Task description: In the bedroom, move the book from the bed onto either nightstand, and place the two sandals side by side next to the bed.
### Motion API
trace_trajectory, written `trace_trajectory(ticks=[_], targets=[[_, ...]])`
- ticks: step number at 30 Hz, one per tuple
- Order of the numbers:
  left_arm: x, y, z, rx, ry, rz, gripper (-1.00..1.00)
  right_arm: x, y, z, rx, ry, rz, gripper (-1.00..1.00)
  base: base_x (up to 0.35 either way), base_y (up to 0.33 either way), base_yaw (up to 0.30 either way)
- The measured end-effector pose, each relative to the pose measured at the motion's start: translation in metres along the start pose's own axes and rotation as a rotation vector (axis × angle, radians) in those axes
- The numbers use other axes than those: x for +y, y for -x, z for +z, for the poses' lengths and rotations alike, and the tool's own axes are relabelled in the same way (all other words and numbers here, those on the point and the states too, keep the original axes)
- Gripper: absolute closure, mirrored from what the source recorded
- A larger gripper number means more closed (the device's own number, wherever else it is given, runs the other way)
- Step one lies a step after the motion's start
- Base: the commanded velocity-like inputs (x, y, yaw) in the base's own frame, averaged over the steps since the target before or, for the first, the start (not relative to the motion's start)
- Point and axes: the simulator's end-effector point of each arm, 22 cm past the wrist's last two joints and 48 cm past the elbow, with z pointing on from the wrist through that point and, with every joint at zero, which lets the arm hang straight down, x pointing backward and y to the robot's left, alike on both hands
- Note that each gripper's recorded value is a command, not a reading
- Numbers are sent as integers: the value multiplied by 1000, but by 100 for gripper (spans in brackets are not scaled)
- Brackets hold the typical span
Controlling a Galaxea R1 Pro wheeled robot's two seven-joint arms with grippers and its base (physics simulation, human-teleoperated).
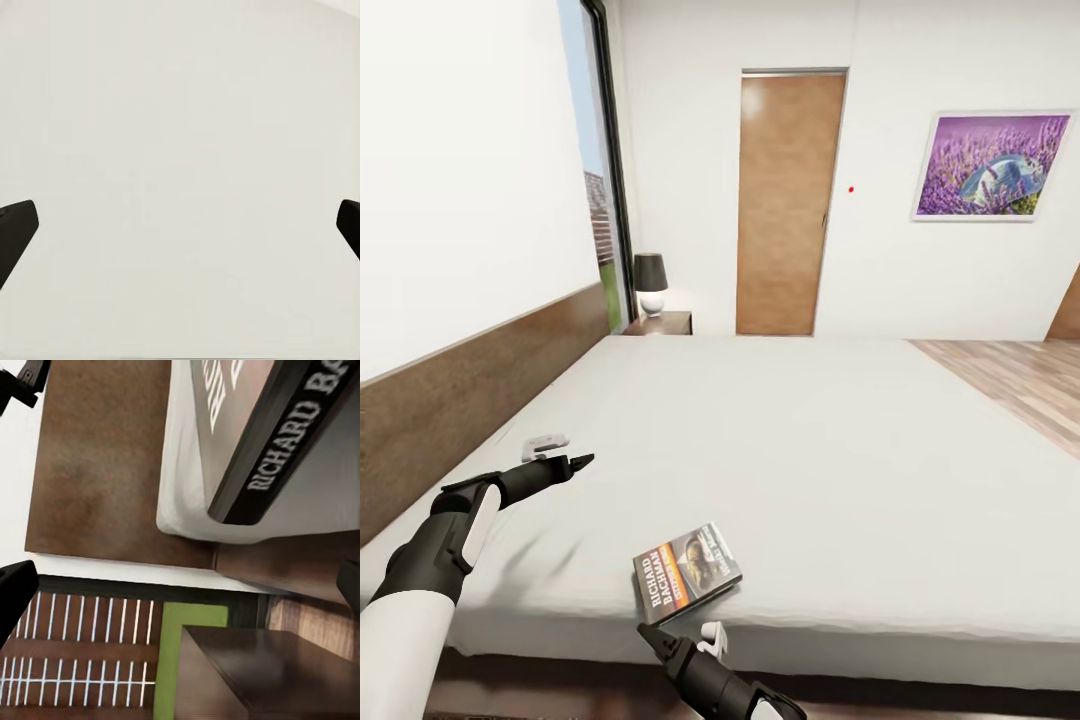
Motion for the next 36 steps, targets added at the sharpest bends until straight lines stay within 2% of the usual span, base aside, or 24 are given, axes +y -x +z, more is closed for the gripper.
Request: trace_trajectory(ticks=[9,36], targets=[[1,-1,1,3,1,-1,-100,-1,0,0,1,-1,2,-100,0,0,130],[1,-2,1,4,1,-1,-100,-1,0,0,-3,-2,-1,-100,0,0,9]])
